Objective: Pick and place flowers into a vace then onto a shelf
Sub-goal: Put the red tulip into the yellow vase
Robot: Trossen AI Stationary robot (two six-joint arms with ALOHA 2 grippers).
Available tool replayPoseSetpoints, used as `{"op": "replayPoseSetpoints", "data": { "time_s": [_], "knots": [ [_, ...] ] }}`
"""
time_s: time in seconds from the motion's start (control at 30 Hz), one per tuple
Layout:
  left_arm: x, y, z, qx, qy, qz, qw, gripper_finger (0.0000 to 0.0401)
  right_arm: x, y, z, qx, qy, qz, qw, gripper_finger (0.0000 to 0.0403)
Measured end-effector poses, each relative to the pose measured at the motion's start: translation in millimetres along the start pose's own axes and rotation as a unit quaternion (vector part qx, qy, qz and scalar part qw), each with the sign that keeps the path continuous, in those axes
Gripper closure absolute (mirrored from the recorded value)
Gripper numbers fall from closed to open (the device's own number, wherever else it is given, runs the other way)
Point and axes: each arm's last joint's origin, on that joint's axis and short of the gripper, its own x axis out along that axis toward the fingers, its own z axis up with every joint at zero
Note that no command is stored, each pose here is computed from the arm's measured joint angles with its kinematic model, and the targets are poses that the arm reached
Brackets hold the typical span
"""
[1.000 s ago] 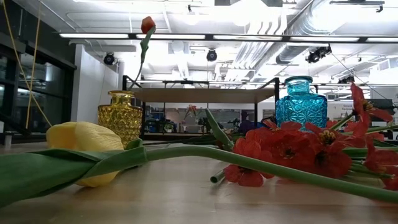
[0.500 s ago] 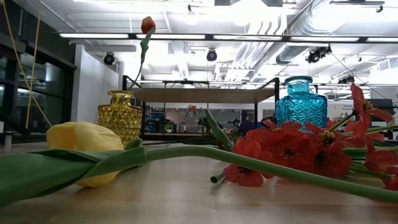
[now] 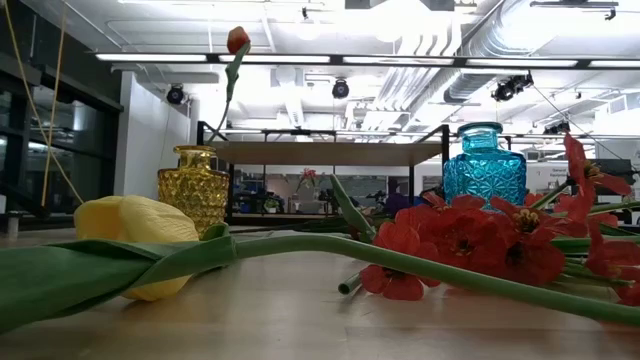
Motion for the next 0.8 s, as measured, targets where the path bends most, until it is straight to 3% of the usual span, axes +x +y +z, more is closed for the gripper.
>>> {"op": "replayPoseSetpoints", "data": {
  "time_s": [0.5,0.8],
  "knots": [
    [-0.1,2.3,2.0,0.006,-0.037,0.033,0.999,0.0245,0.0,1.0,-2.1,0.004,0.007,-0.003,1.0,0.0403],
    [-0.1,-1.3,4.8,0.0,-0.043,0.016,0.999,0.0245,-0.1,1.2,-2.4,0.003,0.009,-0.002,1.0,0.0403]
  ]
}}
